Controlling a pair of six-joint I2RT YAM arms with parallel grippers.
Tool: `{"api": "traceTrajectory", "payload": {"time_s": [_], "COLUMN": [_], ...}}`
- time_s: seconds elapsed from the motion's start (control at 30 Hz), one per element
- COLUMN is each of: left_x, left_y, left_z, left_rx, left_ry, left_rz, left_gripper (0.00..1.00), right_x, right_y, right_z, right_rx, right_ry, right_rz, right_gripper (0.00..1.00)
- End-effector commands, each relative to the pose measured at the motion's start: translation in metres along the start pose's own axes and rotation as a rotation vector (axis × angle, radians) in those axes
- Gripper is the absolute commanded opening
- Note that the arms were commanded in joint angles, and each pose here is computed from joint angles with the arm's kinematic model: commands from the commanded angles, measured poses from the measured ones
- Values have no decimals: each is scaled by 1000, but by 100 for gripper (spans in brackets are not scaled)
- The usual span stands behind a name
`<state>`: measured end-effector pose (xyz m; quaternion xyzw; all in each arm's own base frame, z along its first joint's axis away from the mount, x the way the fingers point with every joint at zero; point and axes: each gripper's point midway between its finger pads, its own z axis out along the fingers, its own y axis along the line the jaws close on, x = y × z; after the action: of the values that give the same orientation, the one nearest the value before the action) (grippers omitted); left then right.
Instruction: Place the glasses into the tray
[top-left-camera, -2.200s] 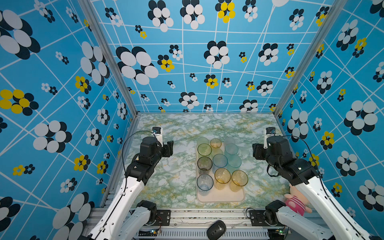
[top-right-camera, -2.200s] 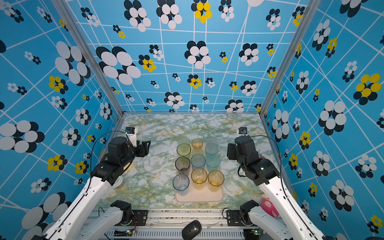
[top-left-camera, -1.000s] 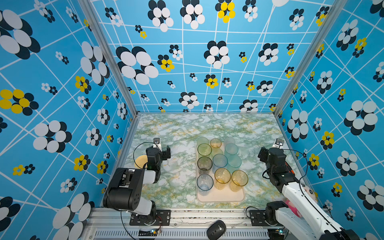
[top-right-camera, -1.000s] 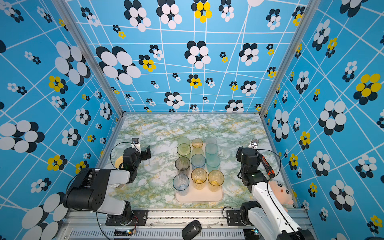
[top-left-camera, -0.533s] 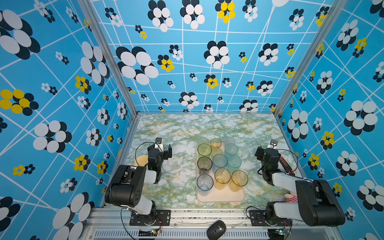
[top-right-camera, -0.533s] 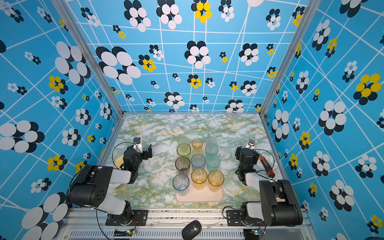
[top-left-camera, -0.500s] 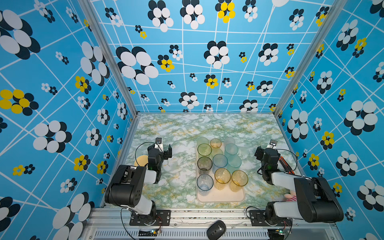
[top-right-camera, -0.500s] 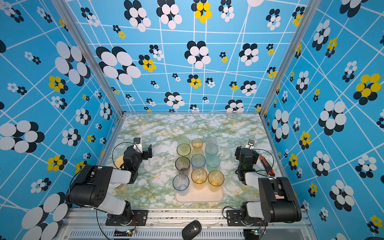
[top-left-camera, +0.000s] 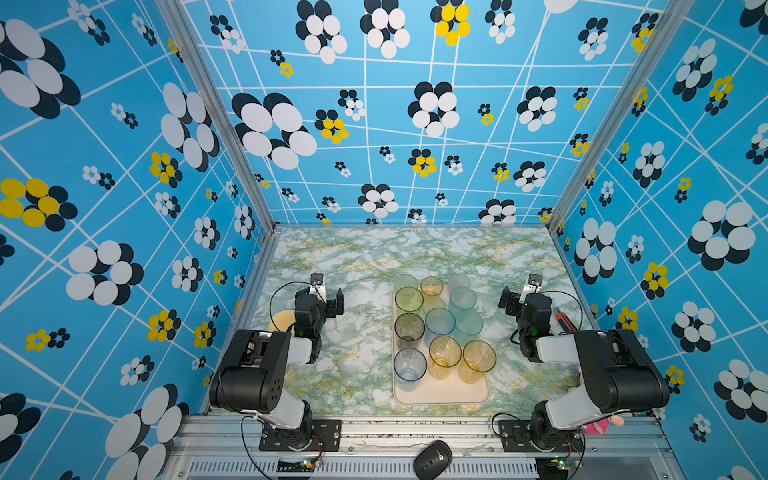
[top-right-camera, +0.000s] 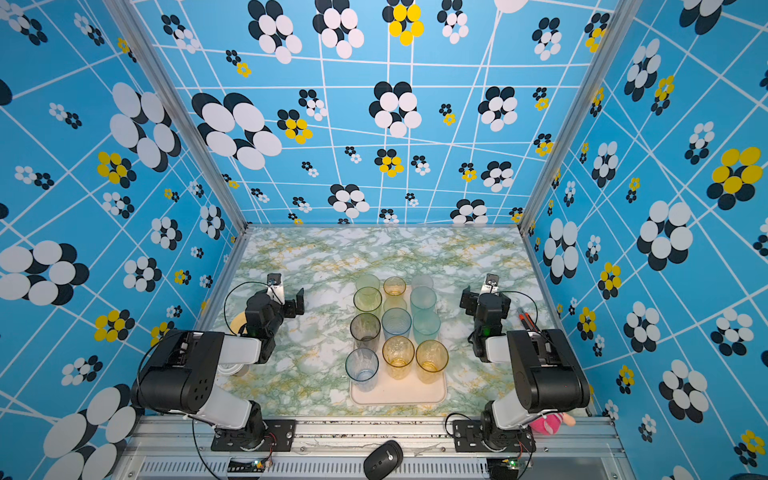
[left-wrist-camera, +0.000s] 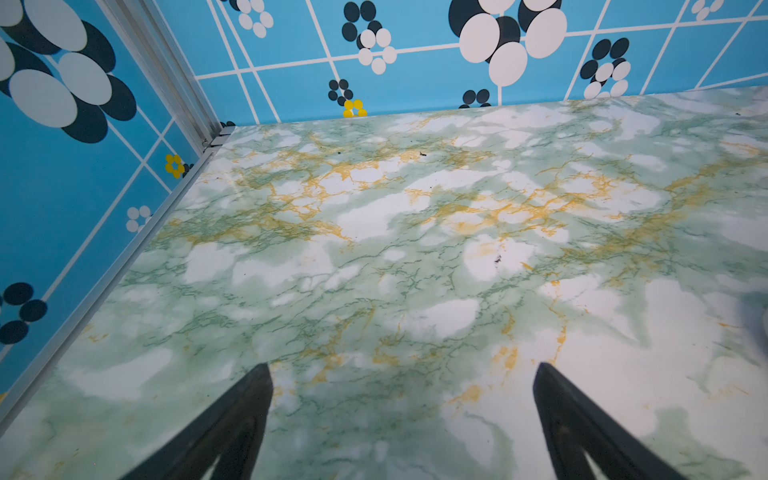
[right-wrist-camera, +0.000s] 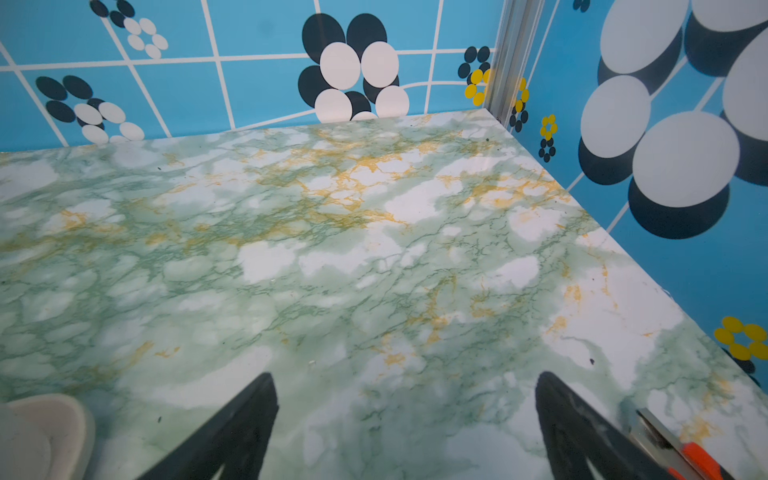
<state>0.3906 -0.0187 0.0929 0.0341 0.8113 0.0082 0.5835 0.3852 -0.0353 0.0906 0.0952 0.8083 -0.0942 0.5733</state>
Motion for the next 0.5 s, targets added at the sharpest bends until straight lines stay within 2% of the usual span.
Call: {"api": "traceTrajectory", "payload": {"time_s": [0.0,0.47], "left_x": [-4,-4], "left_y": [1,4], "left_z": [4,4], "left_rx": [14,1], "left_ry": [3,7], "left_rz": [-18,-24], "left_gripper": [99,99], "right_x": [-8,-8], "right_y": [2,2], "right_z": [3,3], "right_rx": [-11,-11], "right_ry": [-22,-29], "right_rz": [-5,-6], "right_gripper": [99,99]}}
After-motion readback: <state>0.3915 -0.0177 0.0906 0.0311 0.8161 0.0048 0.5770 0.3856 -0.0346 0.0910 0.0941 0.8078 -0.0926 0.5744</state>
